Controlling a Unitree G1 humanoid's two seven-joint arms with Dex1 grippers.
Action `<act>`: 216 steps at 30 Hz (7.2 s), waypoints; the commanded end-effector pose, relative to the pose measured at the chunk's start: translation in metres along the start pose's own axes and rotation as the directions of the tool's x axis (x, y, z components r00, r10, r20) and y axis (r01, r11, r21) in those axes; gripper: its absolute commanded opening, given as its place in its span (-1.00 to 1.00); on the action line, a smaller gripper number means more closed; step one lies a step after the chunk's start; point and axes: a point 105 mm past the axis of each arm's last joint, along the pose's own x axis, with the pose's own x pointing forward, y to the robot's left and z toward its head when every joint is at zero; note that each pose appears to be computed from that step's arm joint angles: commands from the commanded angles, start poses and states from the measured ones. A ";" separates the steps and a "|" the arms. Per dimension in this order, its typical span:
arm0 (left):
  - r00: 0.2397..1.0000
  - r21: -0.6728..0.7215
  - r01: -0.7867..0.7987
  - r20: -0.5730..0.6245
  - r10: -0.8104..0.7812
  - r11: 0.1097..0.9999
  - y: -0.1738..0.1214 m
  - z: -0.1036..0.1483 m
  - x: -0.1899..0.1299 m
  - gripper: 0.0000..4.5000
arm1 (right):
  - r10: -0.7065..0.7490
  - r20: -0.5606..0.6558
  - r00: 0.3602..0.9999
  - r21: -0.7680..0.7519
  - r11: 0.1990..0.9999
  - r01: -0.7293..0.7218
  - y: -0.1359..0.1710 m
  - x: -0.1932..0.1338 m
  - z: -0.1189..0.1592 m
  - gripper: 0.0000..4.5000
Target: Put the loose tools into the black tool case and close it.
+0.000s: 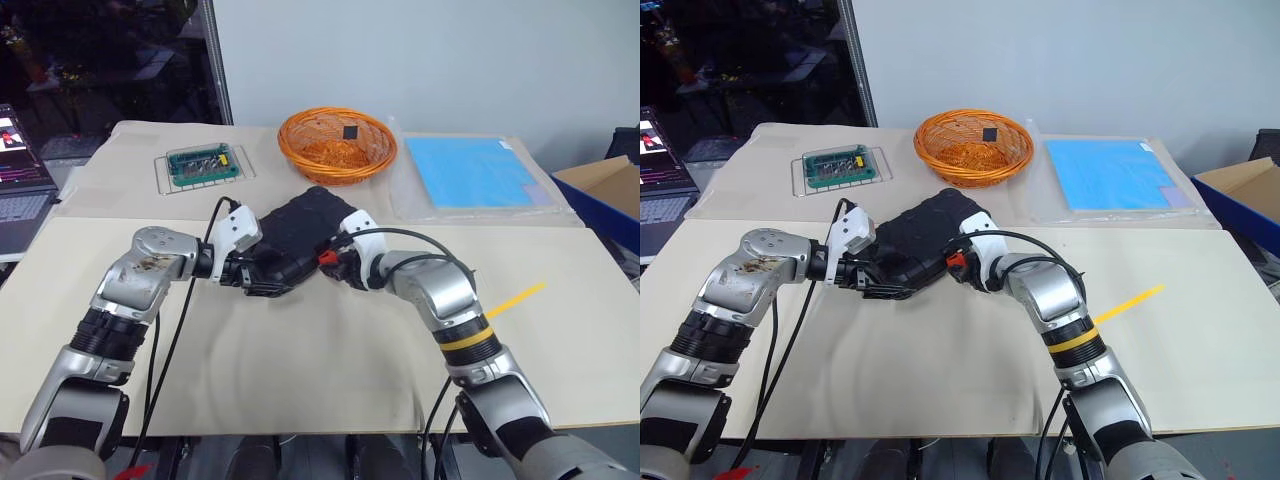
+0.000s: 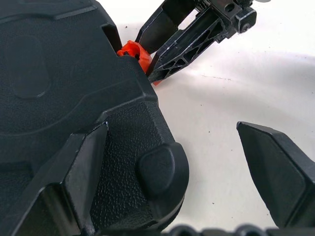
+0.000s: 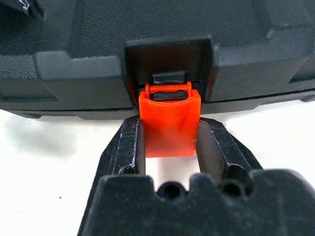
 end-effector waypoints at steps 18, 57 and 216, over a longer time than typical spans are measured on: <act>0.999 -0.005 -0.028 -0.018 0.028 1.000 -0.002 -0.008 0.000 1.00 | 0.012 0.179 0.984 -0.131 0.991 0.012 -0.001 0.002 0.038 0.25; 0.999 -0.032 -0.048 -0.013 0.047 0.998 -0.005 -0.013 0.001 1.00 | 0.069 0.217 0.974 -0.099 0.994 -0.049 0.010 -0.016 0.030 -0.98; 0.919 -0.240 -0.128 0.337 0.207 0.962 -0.058 -0.006 -0.054 1.00 | 0.208 0.396 0.894 -0.237 0.964 -0.119 0.032 -0.135 0.014 0.17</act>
